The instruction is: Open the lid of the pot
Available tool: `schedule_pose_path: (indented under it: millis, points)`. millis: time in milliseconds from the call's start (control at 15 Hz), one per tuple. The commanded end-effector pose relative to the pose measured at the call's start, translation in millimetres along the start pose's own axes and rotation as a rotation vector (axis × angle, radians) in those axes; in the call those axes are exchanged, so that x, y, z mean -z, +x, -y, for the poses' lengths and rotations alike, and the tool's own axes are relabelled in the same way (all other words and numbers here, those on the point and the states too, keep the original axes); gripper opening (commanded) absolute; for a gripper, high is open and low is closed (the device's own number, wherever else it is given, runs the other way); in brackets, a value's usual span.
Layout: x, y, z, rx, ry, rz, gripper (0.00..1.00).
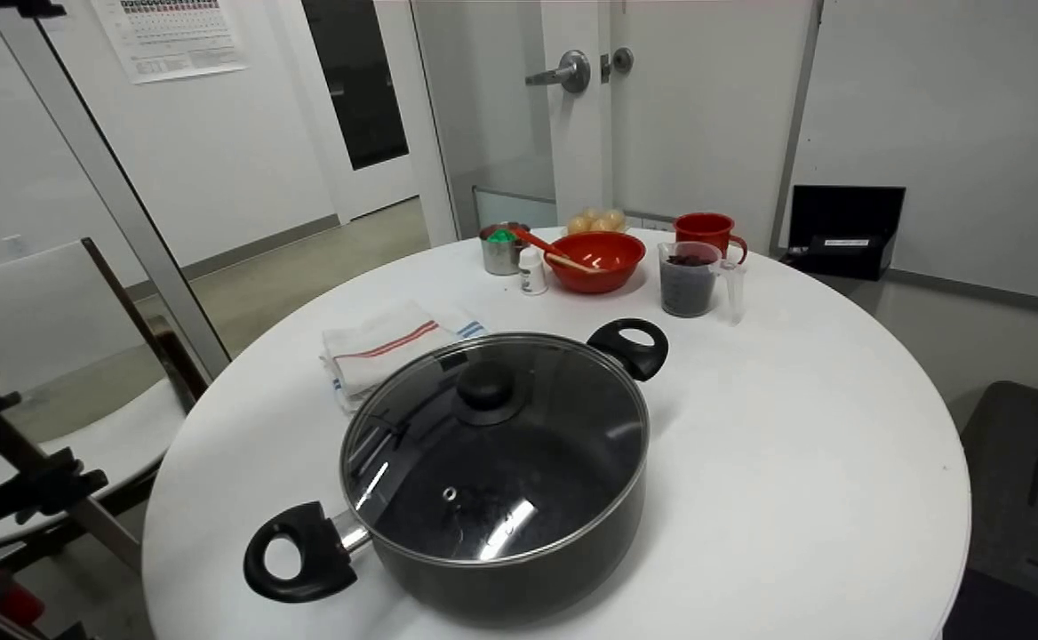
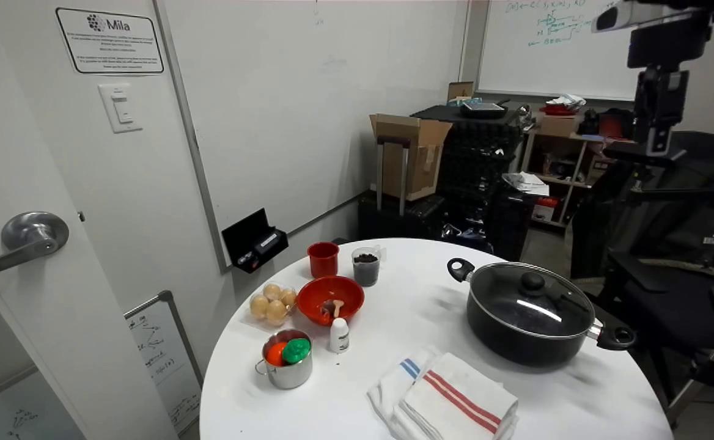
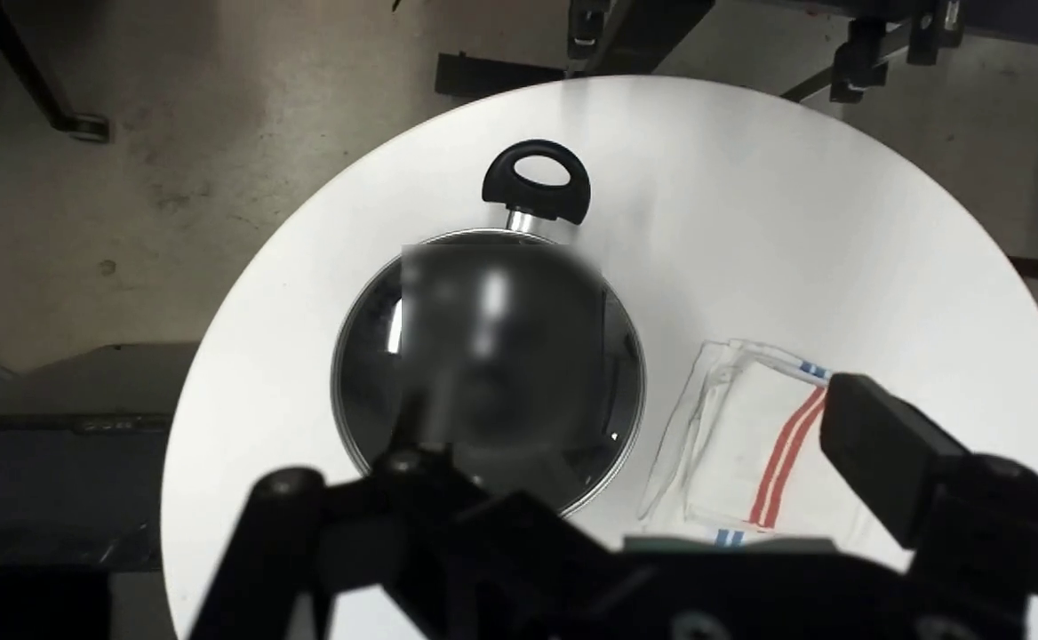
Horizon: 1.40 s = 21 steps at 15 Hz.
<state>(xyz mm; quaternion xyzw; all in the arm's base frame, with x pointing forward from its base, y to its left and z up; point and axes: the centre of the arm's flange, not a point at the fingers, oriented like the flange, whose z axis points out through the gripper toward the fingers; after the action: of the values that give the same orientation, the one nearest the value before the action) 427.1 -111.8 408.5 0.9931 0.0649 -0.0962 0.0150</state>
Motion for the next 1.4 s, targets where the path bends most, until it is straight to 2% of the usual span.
schedule_pose_path:
  millis: [0,200,467,933,1333]
  points:
    - [-27.5,60.0,-18.5,-0.004,0.053,0.062,1.0]
    - [-62.1,90.3,-24.7,-0.042,0.061,0.098,1.0]
    - [-106.1,117.9,-34.4,-0.095,0.068,0.089,1.0]
    - [-174.3,135.0,-55.5,-0.23,0.036,0.088,1.0]
    - [-217.9,151.0,-61.6,-0.243,0.037,0.122,1.0]
